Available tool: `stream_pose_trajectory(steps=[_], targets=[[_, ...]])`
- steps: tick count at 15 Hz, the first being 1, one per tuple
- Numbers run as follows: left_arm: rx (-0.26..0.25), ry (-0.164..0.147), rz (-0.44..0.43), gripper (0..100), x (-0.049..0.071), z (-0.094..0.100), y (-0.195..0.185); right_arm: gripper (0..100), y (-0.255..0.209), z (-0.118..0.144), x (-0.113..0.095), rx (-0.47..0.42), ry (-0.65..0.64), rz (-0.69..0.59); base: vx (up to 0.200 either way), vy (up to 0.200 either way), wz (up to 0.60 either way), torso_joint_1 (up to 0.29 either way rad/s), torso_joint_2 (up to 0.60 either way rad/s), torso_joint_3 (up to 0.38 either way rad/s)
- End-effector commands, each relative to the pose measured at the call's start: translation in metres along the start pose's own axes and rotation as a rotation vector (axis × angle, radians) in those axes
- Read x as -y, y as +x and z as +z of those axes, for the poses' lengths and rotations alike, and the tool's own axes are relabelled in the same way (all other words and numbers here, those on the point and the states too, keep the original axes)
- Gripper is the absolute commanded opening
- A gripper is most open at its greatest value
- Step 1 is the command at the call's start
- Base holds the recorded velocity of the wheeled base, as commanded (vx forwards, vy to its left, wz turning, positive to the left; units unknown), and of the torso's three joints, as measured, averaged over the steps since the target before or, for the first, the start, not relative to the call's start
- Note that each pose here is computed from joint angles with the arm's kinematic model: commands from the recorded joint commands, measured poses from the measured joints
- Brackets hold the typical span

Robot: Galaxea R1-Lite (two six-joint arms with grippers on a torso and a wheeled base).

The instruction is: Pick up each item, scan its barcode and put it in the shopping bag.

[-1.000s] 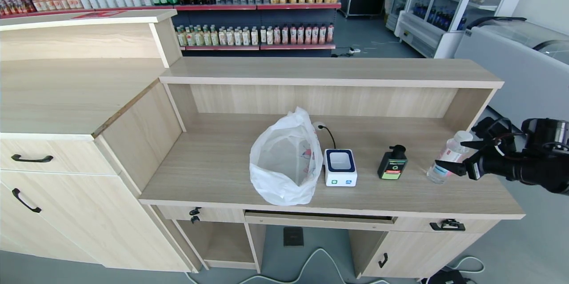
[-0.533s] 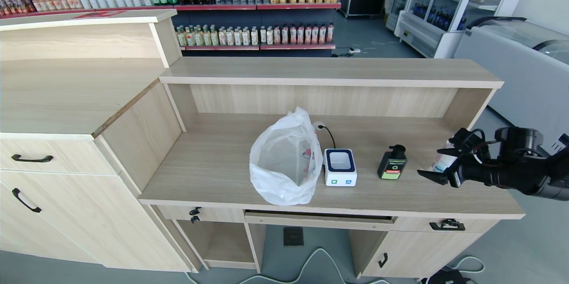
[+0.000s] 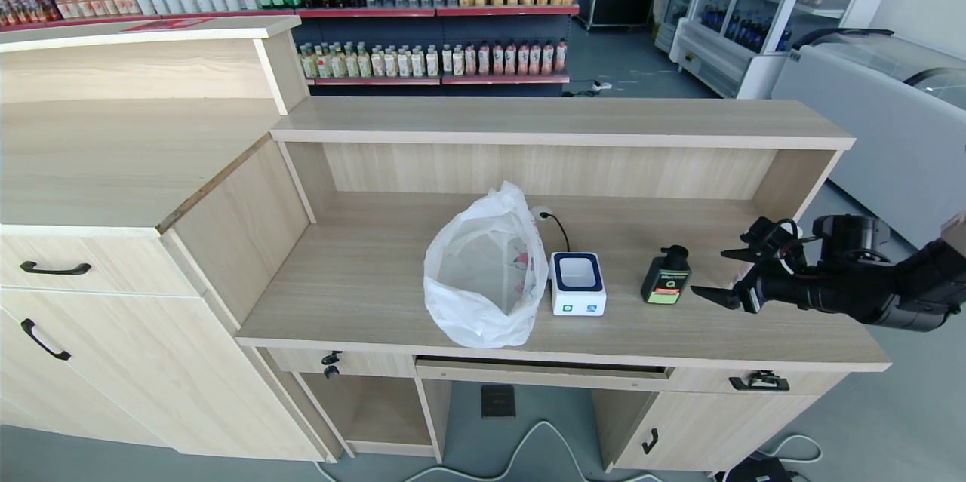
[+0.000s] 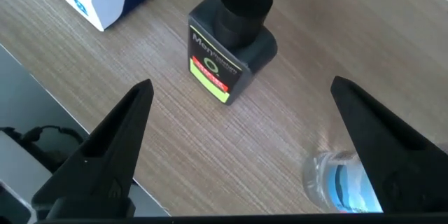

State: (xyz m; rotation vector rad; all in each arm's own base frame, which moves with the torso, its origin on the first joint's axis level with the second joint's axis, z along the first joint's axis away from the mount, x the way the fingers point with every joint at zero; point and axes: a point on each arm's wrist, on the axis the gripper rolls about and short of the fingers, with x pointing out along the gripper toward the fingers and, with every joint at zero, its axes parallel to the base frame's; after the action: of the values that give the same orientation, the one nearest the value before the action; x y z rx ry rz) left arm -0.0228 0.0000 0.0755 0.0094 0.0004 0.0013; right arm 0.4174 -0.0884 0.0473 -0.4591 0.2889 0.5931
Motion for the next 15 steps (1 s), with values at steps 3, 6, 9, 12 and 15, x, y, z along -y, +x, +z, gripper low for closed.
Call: stream_pose_trajectory(steps=[3,6,9,12,15], targets=[[0.0,0.0,0.002,100,0.0,0.0,0.0,100,0.027,-0.014,-0.01,-0.007,0.005,0.05,0.0,0.0,0.0,0.0,0.0,0.0],[0.0,0.0,0.002,100,0.0,0.0,0.0,100,0.039,-0.013,-0.007,0.016,-0.02,0.06,0.0,0.0,0.0,0.0,0.0,0.0],[0.0,0.0,0.0,100,0.0,0.0,0.0,100,0.053,-0.014,-0.008,0.028,-0.031,0.073,0.0,0.0,0.0,0.0,0.0,0.0],[0.0,0.0,0.0,100,0.0,0.0,0.0,100,0.067,-0.013,-0.012,0.04,-0.043,0.091,0.0,0.0,0.0,0.0,0.0,0.0],[0.0,0.0,0.0,100,0.0,0.0,0.0,100,0.073,-0.014,-0.016,0.041,-0.044,0.102,0.0,0.0,0.0,0.0,0.0,0.0]])
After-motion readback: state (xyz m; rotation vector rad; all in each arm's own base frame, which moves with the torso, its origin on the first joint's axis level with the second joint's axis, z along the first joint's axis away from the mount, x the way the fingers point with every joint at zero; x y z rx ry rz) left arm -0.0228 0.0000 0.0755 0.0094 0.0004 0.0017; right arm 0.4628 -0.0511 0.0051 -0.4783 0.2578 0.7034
